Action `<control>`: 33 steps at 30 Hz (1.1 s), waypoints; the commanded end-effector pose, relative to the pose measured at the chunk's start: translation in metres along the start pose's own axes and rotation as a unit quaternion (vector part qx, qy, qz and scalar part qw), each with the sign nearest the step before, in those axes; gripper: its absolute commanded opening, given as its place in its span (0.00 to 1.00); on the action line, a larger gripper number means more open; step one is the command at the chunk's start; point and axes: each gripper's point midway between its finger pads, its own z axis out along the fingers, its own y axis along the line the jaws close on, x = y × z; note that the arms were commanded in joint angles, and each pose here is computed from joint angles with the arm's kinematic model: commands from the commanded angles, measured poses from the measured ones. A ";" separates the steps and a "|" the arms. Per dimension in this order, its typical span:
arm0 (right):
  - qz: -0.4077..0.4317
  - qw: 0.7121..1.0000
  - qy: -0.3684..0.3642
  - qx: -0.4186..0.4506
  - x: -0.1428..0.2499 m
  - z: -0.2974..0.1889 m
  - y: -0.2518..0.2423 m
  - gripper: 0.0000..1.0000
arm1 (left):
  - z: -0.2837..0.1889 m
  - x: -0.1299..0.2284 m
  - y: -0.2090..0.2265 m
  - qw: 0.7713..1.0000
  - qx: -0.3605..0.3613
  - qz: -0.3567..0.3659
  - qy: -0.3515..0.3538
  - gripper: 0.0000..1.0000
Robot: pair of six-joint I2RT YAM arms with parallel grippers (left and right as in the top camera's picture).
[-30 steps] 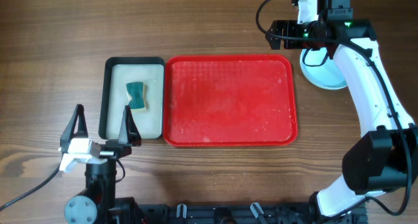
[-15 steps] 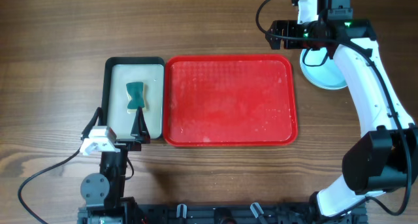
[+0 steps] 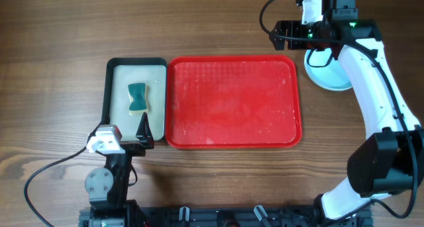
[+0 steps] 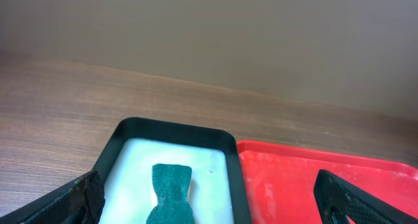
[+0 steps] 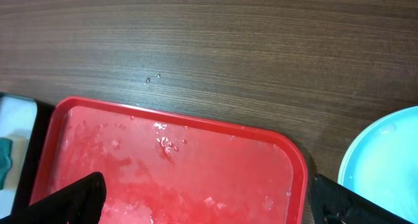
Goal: Clean dirty plates on tray and stack at the side
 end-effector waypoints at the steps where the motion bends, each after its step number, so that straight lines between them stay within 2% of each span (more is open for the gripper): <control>1: -0.010 1.000 -0.013 -0.008 -0.008 -0.007 0.006 1.00 | 0.000 0.001 0.004 1.000 -0.009 0.010 0.000 1.00; 24: -0.011 1.000 -0.017 -0.008 -0.009 -0.011 0.007 1.00 | 0.000 0.001 0.004 1.000 -0.009 0.010 0.000 1.00; 26: -0.023 0.999 -0.047 -0.011 -0.019 -0.036 0.018 1.00 | 0.000 0.001 0.004 1.000 -0.009 0.010 0.000 1.00; 29: -0.051 0.992 -0.118 -0.018 -0.035 -0.099 0.044 1.00 | 0.000 0.001 0.004 1.000 -0.009 0.010 0.000 1.00; 33: -0.080 0.966 -0.244 0.022 -0.043 -0.211 0.063 1.00 | 0.000 0.001 0.004 1.000 -0.009 0.010 0.000 1.00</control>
